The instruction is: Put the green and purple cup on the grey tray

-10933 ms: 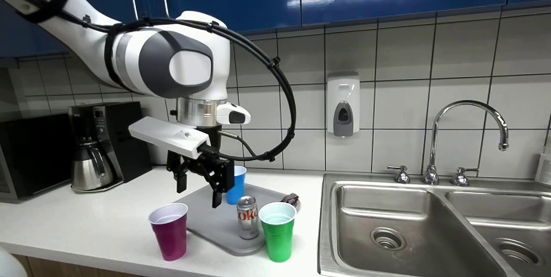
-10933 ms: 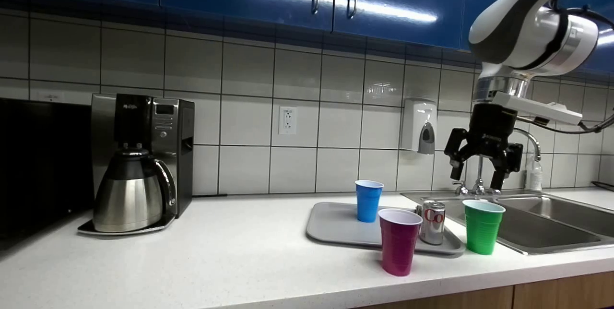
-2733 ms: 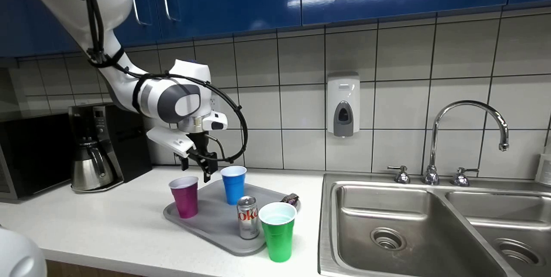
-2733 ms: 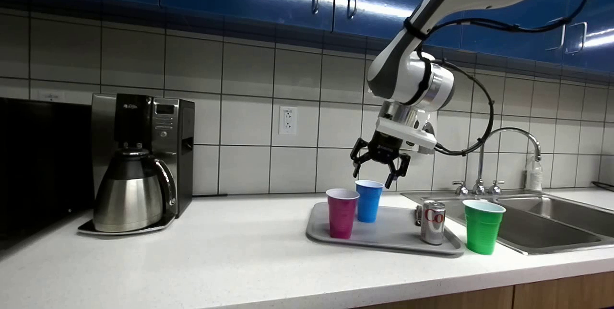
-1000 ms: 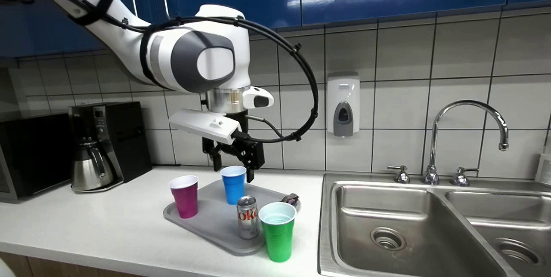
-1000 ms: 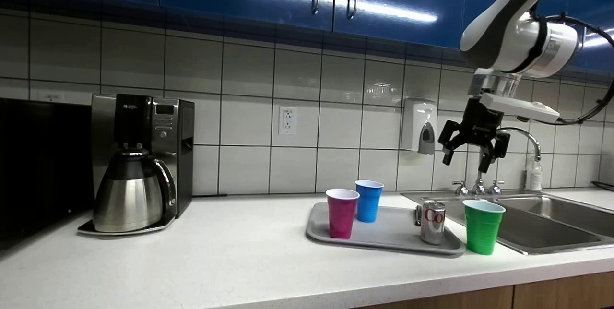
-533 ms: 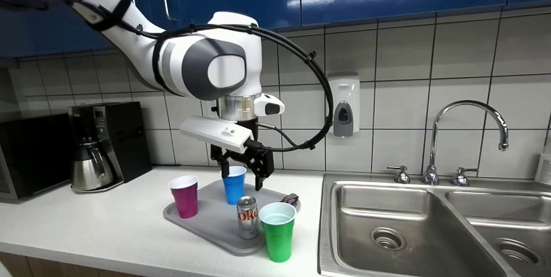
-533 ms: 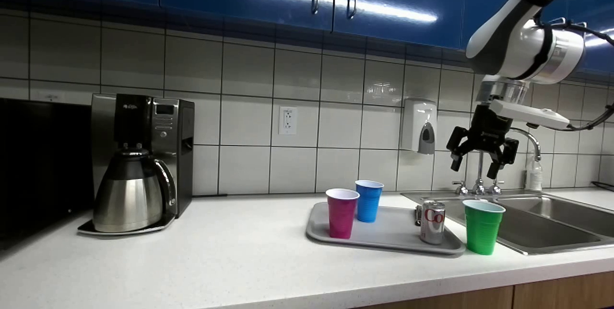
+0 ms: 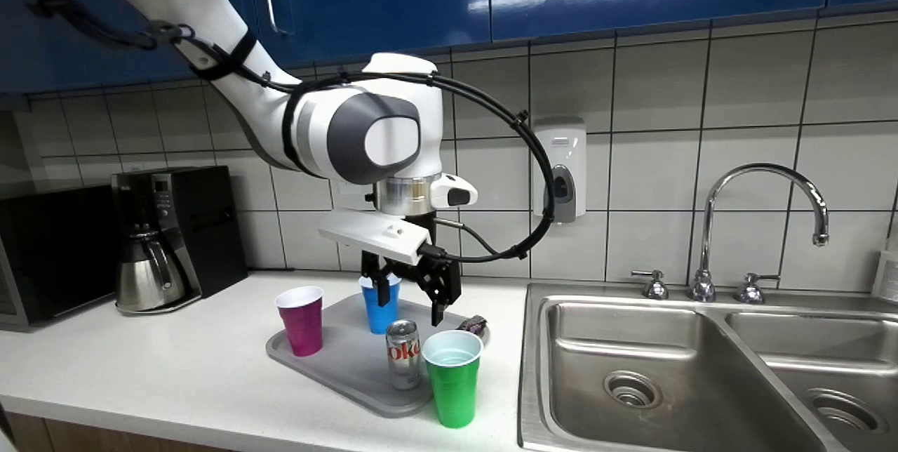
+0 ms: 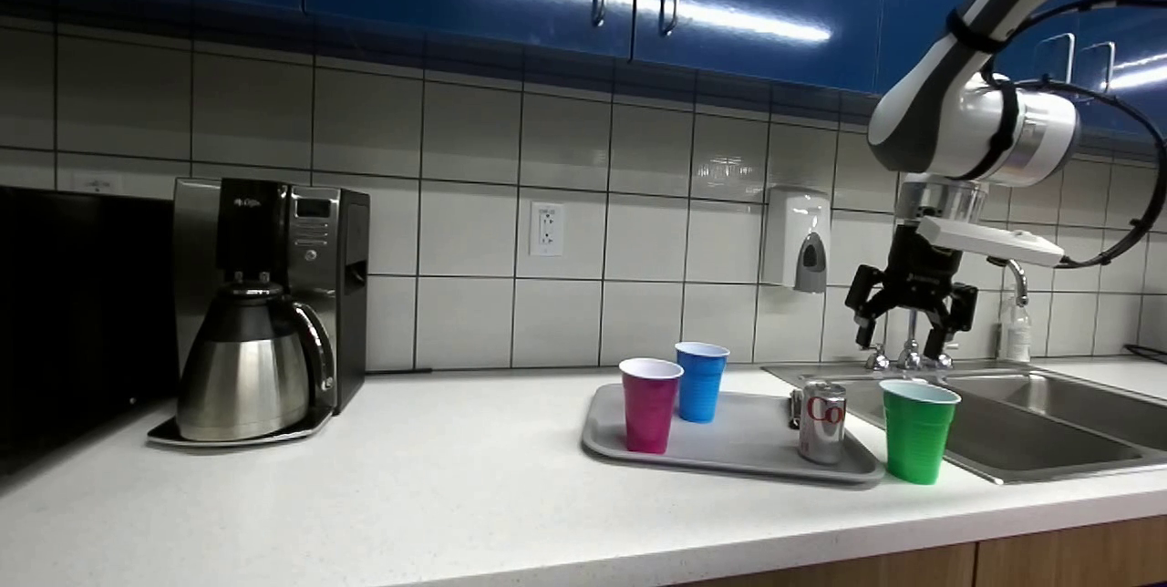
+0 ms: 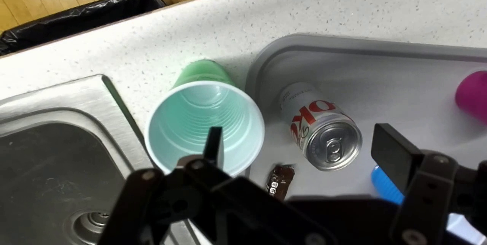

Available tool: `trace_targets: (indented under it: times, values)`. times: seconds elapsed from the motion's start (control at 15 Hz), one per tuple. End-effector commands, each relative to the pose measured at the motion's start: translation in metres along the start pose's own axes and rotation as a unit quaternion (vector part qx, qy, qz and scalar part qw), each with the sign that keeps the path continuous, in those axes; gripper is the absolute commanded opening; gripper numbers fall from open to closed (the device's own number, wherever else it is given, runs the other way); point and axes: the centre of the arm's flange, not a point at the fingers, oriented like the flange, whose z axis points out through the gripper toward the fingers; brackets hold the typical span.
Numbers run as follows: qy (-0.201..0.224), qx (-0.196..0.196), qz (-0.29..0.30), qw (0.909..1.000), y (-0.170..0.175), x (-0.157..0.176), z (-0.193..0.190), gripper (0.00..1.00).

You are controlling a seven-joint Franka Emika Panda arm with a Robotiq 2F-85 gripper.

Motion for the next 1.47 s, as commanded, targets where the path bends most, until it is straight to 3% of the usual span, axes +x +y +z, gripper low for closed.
trace_targets:
  times: [0.0, 0.6, 1.4]
  values:
    - [-0.009, -0.013, -0.02, 0.9997, 0.006, 0.03, 0.011, 1.0]
    - [-0.035, -0.014, -0.099, 0.9944, 0.012, 0.045, 0.027, 1.0]
    - [-0.059, -0.003, -0.186, 0.9808, 0.019, 0.015, 0.021, 1.0]
